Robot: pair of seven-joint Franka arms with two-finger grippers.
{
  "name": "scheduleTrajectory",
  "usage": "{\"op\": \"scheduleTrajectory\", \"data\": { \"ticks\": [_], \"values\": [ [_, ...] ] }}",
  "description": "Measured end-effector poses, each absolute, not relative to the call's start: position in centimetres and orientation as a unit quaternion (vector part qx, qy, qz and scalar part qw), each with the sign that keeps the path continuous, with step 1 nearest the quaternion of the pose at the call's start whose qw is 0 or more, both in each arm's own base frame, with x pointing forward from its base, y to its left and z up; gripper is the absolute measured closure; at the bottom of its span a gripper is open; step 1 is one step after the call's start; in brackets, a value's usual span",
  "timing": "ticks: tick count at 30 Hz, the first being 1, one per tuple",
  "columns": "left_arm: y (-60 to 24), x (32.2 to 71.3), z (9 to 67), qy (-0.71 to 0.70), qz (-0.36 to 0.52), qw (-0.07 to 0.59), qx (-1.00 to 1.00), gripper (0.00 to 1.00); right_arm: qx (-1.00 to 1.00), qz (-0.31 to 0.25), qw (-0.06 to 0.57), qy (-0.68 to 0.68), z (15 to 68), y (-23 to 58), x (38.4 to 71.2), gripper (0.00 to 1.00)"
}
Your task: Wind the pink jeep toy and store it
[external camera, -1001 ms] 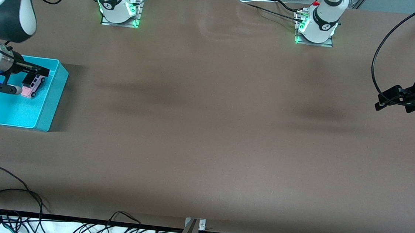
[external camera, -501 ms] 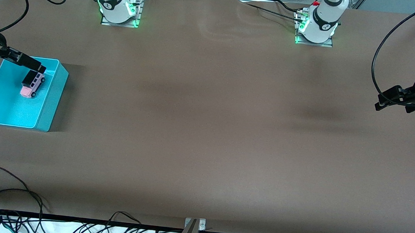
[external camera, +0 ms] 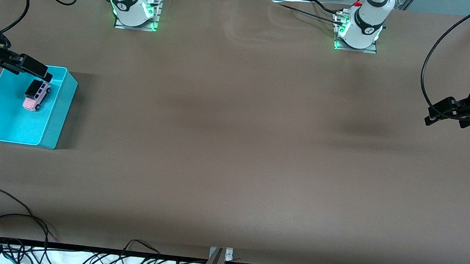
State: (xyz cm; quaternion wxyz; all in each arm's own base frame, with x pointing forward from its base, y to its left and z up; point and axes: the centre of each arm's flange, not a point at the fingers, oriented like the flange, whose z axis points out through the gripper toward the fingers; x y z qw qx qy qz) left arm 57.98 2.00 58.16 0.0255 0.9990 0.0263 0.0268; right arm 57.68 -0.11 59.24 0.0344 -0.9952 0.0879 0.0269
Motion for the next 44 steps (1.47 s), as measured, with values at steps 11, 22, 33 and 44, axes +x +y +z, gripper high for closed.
{"op": "scheduleTrajectory", "data": {
  "ticks": [11,22,33,44],
  "values": [
    [2.0,58.0,58.2,0.027,0.027,0.025,0.999,0.0,-0.998,-0.005,-0.019,0.057,60.2,1.2,58.0,0.0],
    [2.0,58.0,58.2,0.027,0.027,0.025,0.999,0.0,-0.998,-0.006,-0.026,0.05,60.2,1.6,58.0,0.0],
    [2.0,58.0,58.2,0.027,0.028,0.025,0.999,0.0,-0.998,-0.006,-0.026,0.048,60.2,1.6,58.0,0.0],
    [2.0,58.0,58.2,0.028,0.028,0.025,0.999,0.0,-0.999,-0.001,-0.027,0.044,60.1,1.6,57.9,0.0]
  ]
}}
